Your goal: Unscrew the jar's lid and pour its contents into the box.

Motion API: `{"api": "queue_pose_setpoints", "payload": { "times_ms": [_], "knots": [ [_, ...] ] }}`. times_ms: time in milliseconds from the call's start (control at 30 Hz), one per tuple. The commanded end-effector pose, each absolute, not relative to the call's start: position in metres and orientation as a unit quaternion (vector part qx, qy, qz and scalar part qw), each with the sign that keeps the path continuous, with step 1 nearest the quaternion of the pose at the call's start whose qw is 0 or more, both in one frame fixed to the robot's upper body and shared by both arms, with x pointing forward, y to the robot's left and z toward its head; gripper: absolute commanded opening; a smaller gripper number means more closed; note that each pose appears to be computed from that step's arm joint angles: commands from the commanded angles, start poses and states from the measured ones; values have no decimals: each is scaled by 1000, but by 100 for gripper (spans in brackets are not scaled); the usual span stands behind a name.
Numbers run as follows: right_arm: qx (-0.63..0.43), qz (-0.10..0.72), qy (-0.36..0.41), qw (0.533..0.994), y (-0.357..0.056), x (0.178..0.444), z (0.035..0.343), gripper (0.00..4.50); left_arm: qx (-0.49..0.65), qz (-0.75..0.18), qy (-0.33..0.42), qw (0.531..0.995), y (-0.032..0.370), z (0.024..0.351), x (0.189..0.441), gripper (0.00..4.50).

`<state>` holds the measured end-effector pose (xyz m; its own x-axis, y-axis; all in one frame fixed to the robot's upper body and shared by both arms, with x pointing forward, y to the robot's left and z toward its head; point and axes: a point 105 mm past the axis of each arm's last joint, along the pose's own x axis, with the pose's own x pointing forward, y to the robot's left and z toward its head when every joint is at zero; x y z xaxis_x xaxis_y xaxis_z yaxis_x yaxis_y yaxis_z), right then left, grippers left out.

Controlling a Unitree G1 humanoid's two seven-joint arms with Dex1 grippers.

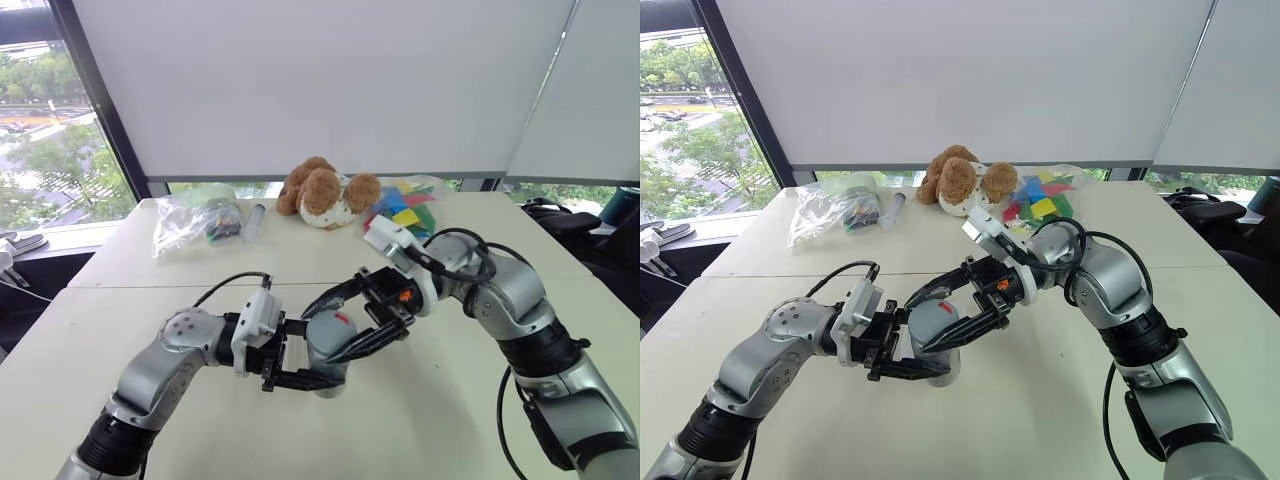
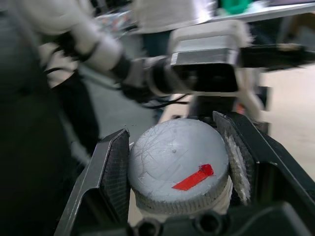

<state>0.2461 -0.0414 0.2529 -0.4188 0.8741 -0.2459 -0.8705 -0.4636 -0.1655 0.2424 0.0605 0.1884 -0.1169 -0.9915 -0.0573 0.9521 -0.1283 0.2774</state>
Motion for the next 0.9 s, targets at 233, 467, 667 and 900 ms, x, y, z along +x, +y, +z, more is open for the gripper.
{"api": "queue_pose_setpoints", "payload": {
  "times_ms": [233, 467, 667, 900],
  "knots": [
    [-141, 804, -60, 575, -52, 262, 272, 442, 115, -730, -115, 664, 73, 202, 242, 217],
    [-119, 735, -95, 661, -73, 278, 280, 442, 93, -655, -108, 742, 84, 200, 267, 217],
    [-103, 702, -90, 699, -51, 278, 272, 442, 85, -617, -122, 773, 82, 197, 280, 217],
    [-101, 697, -77, 706, -29, 277, 261, 442, 81, -622, -122, 770, 71, 191, 281, 217]
  ]
}}
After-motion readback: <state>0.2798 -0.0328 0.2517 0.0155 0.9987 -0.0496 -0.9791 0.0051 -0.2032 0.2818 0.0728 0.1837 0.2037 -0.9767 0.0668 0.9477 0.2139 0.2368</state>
